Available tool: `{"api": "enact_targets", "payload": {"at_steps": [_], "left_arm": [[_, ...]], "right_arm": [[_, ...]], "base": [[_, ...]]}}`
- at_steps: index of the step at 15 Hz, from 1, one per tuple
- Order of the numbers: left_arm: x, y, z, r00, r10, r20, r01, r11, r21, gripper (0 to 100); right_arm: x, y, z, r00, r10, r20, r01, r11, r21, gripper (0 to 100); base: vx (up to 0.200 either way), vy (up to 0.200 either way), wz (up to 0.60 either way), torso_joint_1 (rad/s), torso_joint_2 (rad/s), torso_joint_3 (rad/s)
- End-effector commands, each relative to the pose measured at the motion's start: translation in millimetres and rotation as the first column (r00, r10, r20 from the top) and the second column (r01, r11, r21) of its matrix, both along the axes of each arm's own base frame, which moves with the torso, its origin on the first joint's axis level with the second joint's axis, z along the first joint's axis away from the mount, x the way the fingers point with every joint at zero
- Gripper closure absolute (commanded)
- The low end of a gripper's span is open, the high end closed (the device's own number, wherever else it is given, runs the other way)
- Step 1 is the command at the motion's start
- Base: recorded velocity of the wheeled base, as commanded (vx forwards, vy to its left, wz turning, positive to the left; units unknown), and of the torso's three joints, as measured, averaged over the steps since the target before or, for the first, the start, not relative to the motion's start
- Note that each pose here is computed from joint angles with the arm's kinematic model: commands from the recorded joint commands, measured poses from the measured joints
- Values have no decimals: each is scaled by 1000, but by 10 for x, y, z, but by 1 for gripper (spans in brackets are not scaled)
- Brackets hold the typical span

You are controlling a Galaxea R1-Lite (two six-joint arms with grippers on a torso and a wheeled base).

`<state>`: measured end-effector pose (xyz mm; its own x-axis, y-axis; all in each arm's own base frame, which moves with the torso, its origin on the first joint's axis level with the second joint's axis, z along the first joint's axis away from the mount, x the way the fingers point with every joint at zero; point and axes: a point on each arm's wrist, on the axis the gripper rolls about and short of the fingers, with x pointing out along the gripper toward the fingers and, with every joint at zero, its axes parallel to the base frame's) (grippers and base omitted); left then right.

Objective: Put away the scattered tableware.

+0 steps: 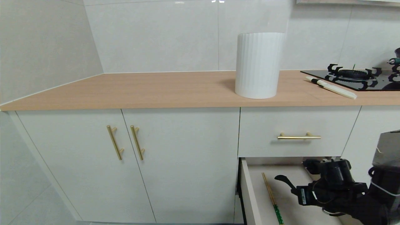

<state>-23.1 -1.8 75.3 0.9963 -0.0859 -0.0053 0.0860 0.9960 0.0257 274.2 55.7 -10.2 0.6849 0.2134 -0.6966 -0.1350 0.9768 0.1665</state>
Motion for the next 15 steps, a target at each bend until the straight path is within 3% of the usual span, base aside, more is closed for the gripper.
{"api": "enact_targets", "payload": {"at_steps": [1,7,15], "left_arm": [[1,0,-2,1000,0,-1,0,1000,0,0],[1,0,-2,1000,0,-1,0,1000,0,0],[-1,0,2,1000,0,1,0,1000,0,0]], "right_arm": [[103,45,-321,997,-24,-70,21,999,-35,100],[212,43,-652,990,-103,-96,91,988,-126,100],[253,43,-661,988,-132,-78,119,982,-147,100]], "base": [[0,0,0,0,0,0],[0,0,0,0,0,0],[0,0,0,0,0,0]]}}
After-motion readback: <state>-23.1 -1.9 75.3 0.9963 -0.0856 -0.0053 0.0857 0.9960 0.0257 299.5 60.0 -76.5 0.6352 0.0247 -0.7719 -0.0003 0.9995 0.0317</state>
